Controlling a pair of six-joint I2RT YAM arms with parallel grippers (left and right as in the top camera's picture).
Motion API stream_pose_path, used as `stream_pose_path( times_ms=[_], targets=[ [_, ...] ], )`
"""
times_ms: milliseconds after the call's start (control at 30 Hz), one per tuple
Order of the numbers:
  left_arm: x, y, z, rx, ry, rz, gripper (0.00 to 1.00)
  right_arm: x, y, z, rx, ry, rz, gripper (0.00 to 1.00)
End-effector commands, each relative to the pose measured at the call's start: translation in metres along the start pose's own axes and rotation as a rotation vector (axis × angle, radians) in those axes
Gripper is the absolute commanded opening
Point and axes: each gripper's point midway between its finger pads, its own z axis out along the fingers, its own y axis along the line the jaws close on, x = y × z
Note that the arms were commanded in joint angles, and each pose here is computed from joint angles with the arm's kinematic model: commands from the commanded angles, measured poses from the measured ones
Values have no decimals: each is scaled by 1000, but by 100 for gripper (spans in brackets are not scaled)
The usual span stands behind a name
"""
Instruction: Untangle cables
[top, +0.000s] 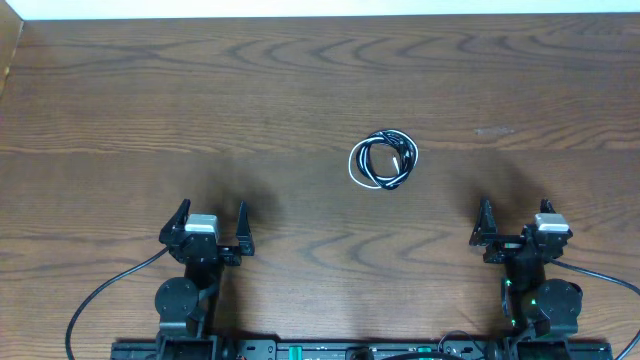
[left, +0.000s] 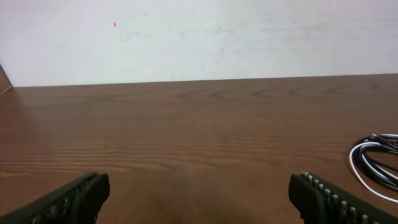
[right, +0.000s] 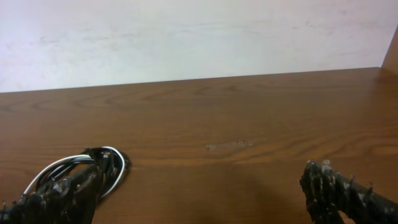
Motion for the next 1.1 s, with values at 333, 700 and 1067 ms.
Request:
stream_pose_path(
  times_ms=[333, 700, 1067],
  targets=[
    [16, 0, 1, 4, 51, 7, 98, 2, 0, 0, -4, 0, -10, 99],
    [16, 0, 1, 5, 52, 7, 98, 2, 0, 0, -4, 0, -10, 99],
    [15, 1, 0, -3, 52, 7, 98, -8, 6, 0, -35, -37, -2, 99]
  ],
)
